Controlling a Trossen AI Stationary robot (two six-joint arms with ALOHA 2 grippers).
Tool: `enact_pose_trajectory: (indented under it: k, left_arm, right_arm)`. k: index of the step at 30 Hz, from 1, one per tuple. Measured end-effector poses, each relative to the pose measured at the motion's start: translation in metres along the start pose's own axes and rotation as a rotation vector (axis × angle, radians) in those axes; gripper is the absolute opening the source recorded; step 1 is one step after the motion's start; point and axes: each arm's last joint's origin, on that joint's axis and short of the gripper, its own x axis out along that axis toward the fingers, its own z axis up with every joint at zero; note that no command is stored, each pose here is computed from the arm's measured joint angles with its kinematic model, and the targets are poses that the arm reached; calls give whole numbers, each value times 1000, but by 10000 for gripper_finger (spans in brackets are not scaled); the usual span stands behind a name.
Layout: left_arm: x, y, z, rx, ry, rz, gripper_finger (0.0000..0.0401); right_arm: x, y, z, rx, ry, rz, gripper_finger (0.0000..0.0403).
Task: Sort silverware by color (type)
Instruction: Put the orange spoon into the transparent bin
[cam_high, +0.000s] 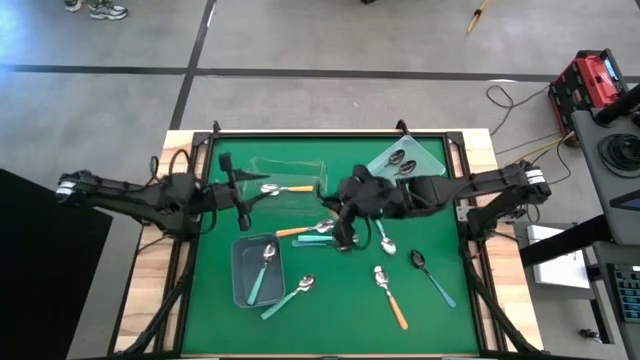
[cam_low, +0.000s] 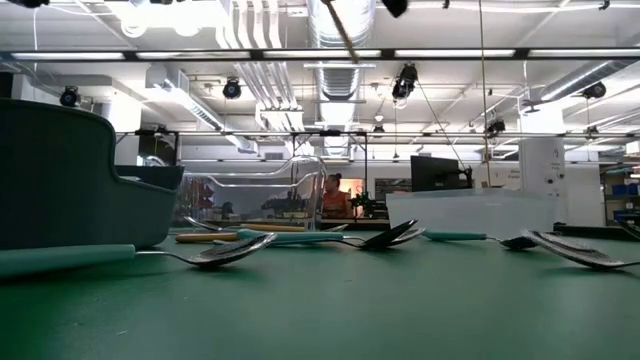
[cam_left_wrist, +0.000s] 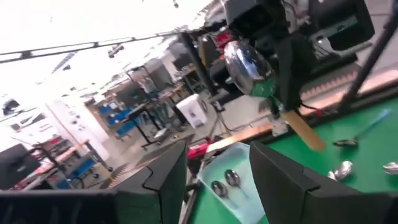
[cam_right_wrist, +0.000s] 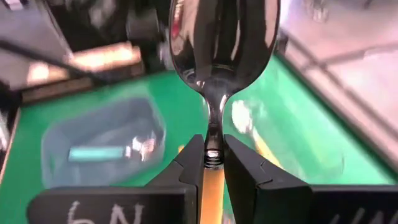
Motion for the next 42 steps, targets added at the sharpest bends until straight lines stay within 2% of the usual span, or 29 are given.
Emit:
enact_pose_trajectory:
  k: [8,14,24,34,42]
  left_arm:
    - [-9,12,3,-24,-44,69,158]
    - [-11,14,0,4,18,148,158]
    - [-11,16,0,6,50,199,158]
    - [-16,21,0,-2,93,278,158]
    - [-17,21,0,-3,93,278,158]
  right_arm:
    - [12,-30,25,-95,-176,-55,36]
    - [25,-43,36,-121,-283,-11,36]
    - [60,-57,37,-205,-372,-75,36]
    - [97,-82,26,-214,-346,-146,36]
    - [126,-94,8,-233,-283,-176,36]
